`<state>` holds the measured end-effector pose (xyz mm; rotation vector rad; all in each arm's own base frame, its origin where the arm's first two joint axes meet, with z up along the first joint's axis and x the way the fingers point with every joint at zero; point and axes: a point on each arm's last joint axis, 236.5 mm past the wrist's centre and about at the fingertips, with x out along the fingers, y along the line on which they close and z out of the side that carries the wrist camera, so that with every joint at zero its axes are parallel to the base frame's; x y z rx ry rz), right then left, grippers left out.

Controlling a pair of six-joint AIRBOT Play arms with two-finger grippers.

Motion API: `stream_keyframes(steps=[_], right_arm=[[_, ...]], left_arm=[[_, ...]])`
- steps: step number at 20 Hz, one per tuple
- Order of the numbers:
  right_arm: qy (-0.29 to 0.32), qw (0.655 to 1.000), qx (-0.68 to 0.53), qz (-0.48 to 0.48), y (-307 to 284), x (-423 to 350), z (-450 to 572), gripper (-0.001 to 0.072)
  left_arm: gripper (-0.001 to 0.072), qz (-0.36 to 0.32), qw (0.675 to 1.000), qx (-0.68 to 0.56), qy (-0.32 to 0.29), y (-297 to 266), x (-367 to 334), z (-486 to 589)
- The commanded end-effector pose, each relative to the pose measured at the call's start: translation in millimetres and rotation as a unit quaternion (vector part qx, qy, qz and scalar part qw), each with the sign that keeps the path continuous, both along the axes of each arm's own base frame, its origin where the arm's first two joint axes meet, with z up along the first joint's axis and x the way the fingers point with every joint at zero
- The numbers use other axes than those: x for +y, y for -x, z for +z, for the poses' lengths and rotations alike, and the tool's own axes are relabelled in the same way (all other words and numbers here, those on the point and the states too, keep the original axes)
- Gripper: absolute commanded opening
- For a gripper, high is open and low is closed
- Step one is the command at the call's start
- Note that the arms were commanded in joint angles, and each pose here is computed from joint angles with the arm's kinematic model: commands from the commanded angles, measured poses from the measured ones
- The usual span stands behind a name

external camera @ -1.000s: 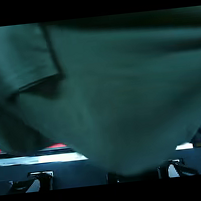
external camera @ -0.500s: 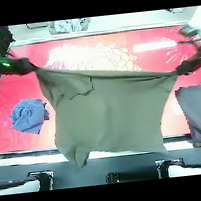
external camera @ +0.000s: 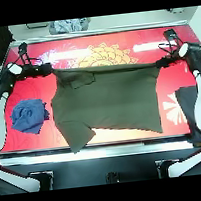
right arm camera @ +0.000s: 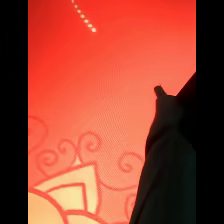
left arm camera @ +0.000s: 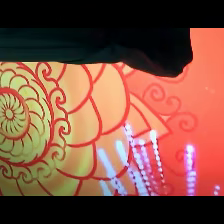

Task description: Fold the shirts.

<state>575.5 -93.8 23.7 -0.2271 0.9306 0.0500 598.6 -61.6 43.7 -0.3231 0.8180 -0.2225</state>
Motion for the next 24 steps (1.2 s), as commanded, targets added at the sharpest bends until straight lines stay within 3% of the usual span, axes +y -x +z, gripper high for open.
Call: stream_keyframes(steps=[1, 5, 9, 11, 17, 18, 19, 20, 22, 24], right_arm=[[-0.037, 0.999, 0.021, -0.022, -1.4, 7.1, -28.1, 0.0047], [-0.038, 0.988, 0.146, 0.03, 61.4, 23.2, -31.3, 0.0047], [-0.072, 0.947, 0.303, 0.074, 144.5, 45.9, -37.1, 0.0048], [-0.082, 0.937, 0.332, 0.074, 160.2, 50.0, -56.3, 0.0048], [-0.122, 0.929, 0.342, 0.065, 172.9, 68.0, -96.9, 0.0049], [-0.123, 0.933, 0.333, 0.063, 168.4, 67.8, -95.2, 0.0108], [-0.124, 0.936, 0.324, 0.062, 164.6, 67.9, -89.4, 0.0355], [-0.118, 0.939, 0.315, 0.07, 162.6, 67.2, -77.8, 0.0555], [-0.096, 0.945, 0.298, 0.092, 163.8, 59.0, -46.7, 0.0611], [-0.104, 0.946, 0.299, 0.074, 180.6, 39.1, -21.3, 0.0619]], left_arm=[[0.0033, 0.026, 1.0, 0.002, 0.012, -12.7, 5.1, -21.0], [0.0034, -0.03, 0.997, 0.068, -0.001, 24.6, 11.0, -21.1], [0.0033, -0.091, 0.968, 0.232, -0.015, 104.9, 22.0, -52.9], [0.0033, -0.095, 0.95, 0.294, -0.037, 132.9, 32.4, -72.0], [0.0041, -0.092, 0.934, 0.346, -0.013, 152.8, 23.3, -99.6], [0.0161, -0.094, 0.934, 0.343, -0.001, 151.6, 17.7, -97.7], [0.0393, -0.096, 0.936, 0.34, 0.013, 150.1, 13.3, -92.9], [0.047, -0.099, 0.936, 0.335, 0.026, 149.0, 9.9, -84.0], [0.047, -0.105, 0.94, 0.323, 0.033, 146.7, 13.8, -59.0], [0.047, -0.101, 0.948, 0.301, 0.03, 147.9, 22.8, -30.9]])
